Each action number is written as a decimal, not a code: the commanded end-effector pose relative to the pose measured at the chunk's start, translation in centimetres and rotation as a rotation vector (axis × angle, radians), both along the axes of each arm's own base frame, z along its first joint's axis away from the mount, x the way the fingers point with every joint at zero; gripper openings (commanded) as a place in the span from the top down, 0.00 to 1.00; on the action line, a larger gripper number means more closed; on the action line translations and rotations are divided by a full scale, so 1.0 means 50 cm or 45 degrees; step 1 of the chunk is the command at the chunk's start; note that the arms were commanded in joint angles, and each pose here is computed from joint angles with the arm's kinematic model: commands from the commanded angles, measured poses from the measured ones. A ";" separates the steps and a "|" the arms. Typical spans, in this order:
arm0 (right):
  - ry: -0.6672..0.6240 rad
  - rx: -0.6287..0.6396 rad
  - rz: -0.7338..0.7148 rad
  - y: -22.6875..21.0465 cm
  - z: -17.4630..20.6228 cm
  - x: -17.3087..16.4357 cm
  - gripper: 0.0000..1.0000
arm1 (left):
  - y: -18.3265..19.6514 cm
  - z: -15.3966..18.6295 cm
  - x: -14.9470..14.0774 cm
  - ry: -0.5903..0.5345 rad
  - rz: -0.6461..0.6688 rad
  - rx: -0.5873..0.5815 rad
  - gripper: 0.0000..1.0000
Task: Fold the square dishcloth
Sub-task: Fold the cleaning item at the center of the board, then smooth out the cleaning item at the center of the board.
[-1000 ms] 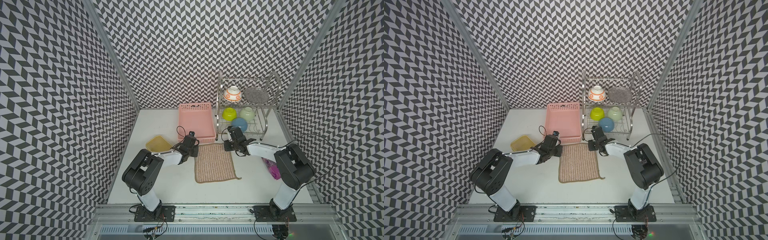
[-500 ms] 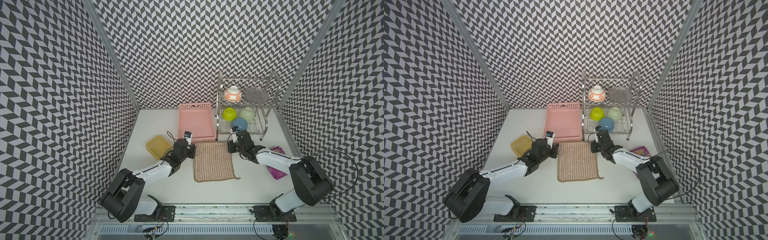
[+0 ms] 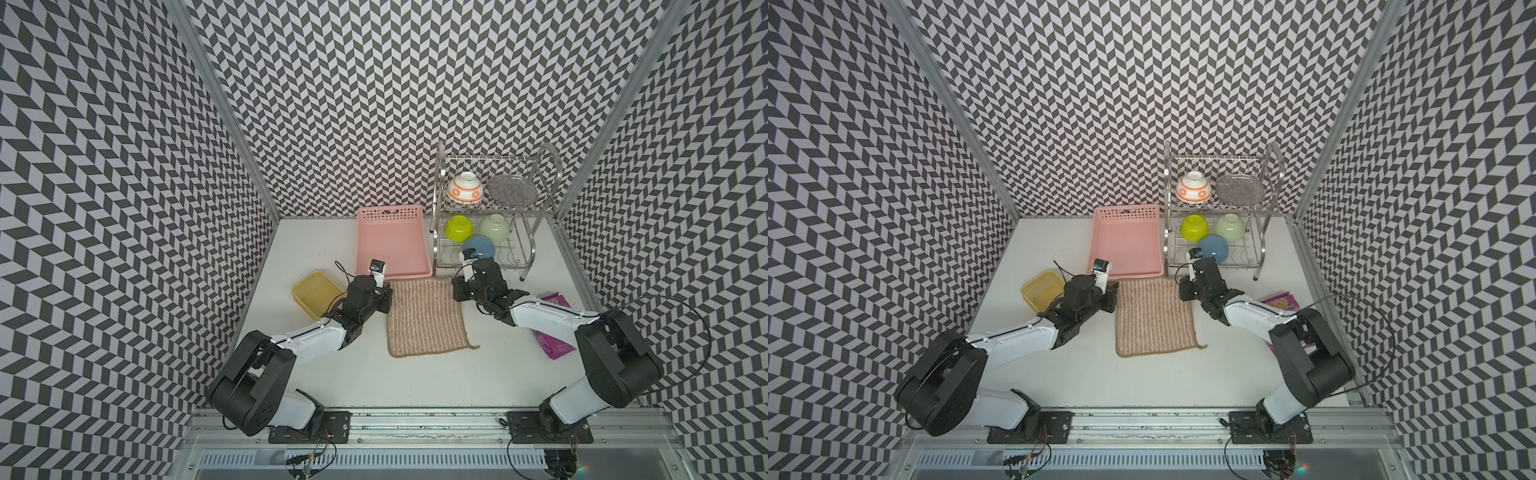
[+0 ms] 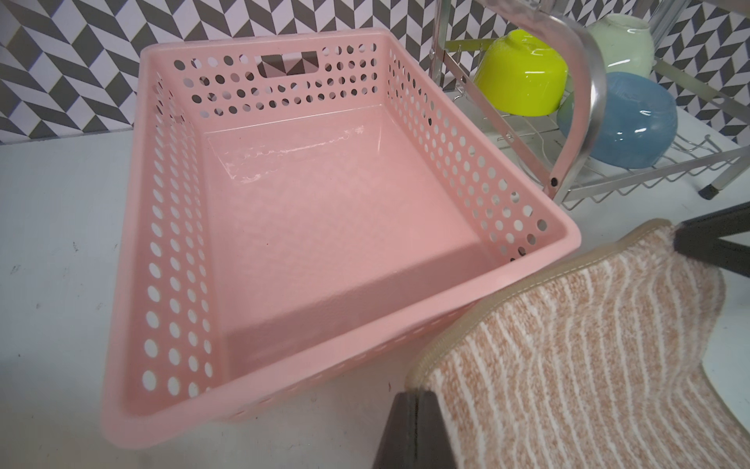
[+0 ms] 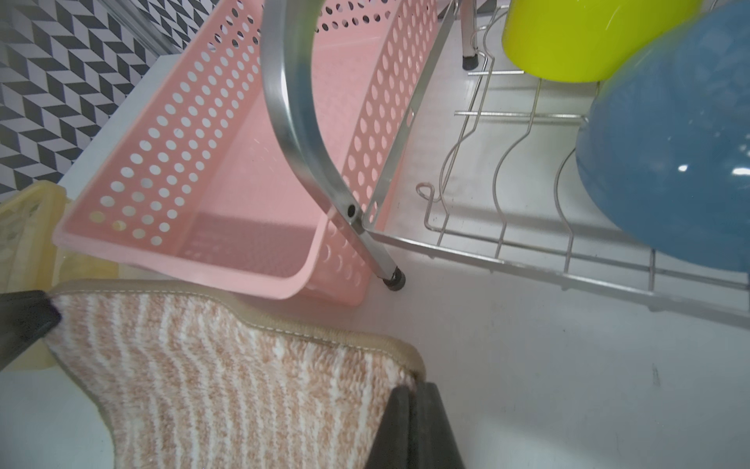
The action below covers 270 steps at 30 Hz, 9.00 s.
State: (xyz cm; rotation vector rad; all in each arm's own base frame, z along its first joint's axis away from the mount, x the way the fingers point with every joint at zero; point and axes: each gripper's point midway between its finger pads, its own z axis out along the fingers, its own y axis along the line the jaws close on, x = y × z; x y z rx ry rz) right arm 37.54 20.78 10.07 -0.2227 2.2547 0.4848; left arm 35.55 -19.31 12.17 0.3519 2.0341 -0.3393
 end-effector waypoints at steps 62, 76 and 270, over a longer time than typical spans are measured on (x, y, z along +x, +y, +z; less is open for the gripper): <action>0.350 0.182 -0.174 -0.028 -0.006 -0.289 0.57 | 0.010 -0.095 -0.306 0.645 0.101 -0.582 0.45; 0.614 0.319 -0.059 -0.012 -0.106 -0.390 0.63 | -0.016 -0.157 -0.326 0.800 0.036 -0.519 0.61; 0.073 -0.047 -0.446 -0.141 0.012 -0.117 0.54 | 0.045 -0.105 -0.228 0.623 0.405 -0.269 0.60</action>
